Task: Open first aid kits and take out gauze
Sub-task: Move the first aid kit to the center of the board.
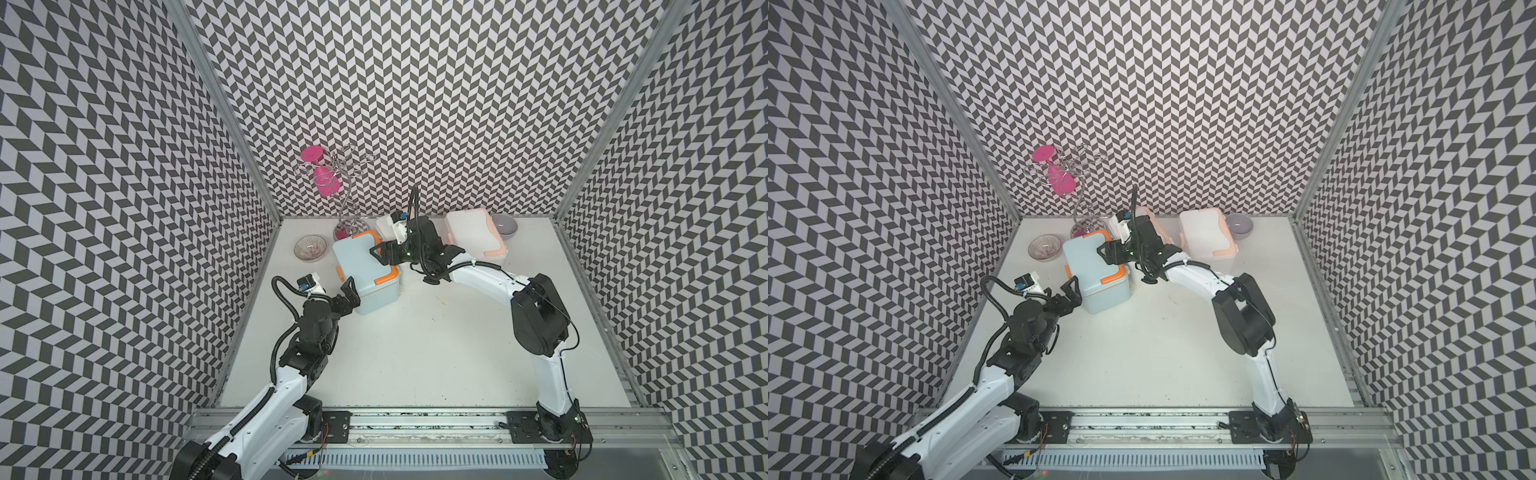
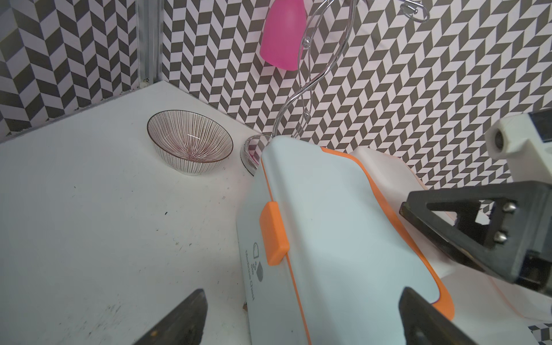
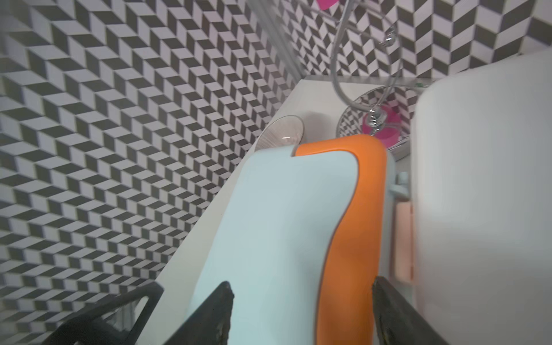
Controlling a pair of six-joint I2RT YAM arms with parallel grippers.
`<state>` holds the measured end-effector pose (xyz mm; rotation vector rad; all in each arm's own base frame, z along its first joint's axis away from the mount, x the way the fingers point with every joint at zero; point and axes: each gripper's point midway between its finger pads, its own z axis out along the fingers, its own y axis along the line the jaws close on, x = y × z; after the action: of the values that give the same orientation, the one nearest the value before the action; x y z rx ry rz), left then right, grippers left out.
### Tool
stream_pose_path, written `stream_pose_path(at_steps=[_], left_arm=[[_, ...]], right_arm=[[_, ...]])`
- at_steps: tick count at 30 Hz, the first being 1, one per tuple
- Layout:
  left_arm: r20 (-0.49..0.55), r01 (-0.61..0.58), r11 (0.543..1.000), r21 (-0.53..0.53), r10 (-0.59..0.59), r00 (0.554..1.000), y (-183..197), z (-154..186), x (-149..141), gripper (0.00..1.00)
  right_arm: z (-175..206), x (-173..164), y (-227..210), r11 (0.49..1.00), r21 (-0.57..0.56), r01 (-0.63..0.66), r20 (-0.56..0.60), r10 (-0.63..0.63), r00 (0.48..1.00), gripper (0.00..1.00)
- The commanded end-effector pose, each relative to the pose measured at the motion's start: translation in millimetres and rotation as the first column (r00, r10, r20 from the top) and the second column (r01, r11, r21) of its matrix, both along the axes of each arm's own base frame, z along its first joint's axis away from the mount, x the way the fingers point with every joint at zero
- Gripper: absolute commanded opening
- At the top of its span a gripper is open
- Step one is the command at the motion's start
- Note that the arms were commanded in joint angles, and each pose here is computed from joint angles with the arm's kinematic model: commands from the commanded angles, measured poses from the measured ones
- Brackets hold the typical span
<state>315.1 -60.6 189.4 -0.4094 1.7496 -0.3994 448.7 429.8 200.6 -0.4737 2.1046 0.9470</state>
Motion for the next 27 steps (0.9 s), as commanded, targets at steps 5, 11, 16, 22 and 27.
stream_pose_path(at_steps=[5, 11, 16, 22, 27], left_arm=[[0.04, 0.083, 0.996, -0.032, -0.082, 0.996, -14.8, 16.5, 2.5, 1.0], [0.01, 0.071, 0.995, -0.063, -0.07, 0.997, -14.1, 20.4, 11.1, 1.0], [-0.084, 0.06, 0.986, -0.155, -0.074, 0.994, -0.8, 8.7, 31.3, 1.0], [-0.109, 0.068, 0.967, -0.245, -0.097, 0.989, 15.2, -0.6, 47.5, 1.0], [-0.139, 0.122, 0.955, -0.271, -0.164, 0.977, 10.0, -8.8, 63.6, 1.0]], right_arm=[[-38.4, 17.9, -16.9, 0.983, -0.152, 0.1, -0.037, -0.107, 0.994, 0.78], [-50.8, 0.8, 2.7, 0.985, -0.172, -0.006, -0.092, -0.009, 0.996, 0.79], [-53.9, -17.3, 9.5, 0.972, -0.233, -0.031, -0.115, 0.004, 0.993, 0.77], [-54.9, -31.5, 17.4, 0.967, -0.248, -0.058, -0.123, 0.028, 0.992, 0.76], [-58.6, -27.3, 14.3, 0.961, -0.275, -0.04, -0.128, 0.004, 0.992, 0.77]])
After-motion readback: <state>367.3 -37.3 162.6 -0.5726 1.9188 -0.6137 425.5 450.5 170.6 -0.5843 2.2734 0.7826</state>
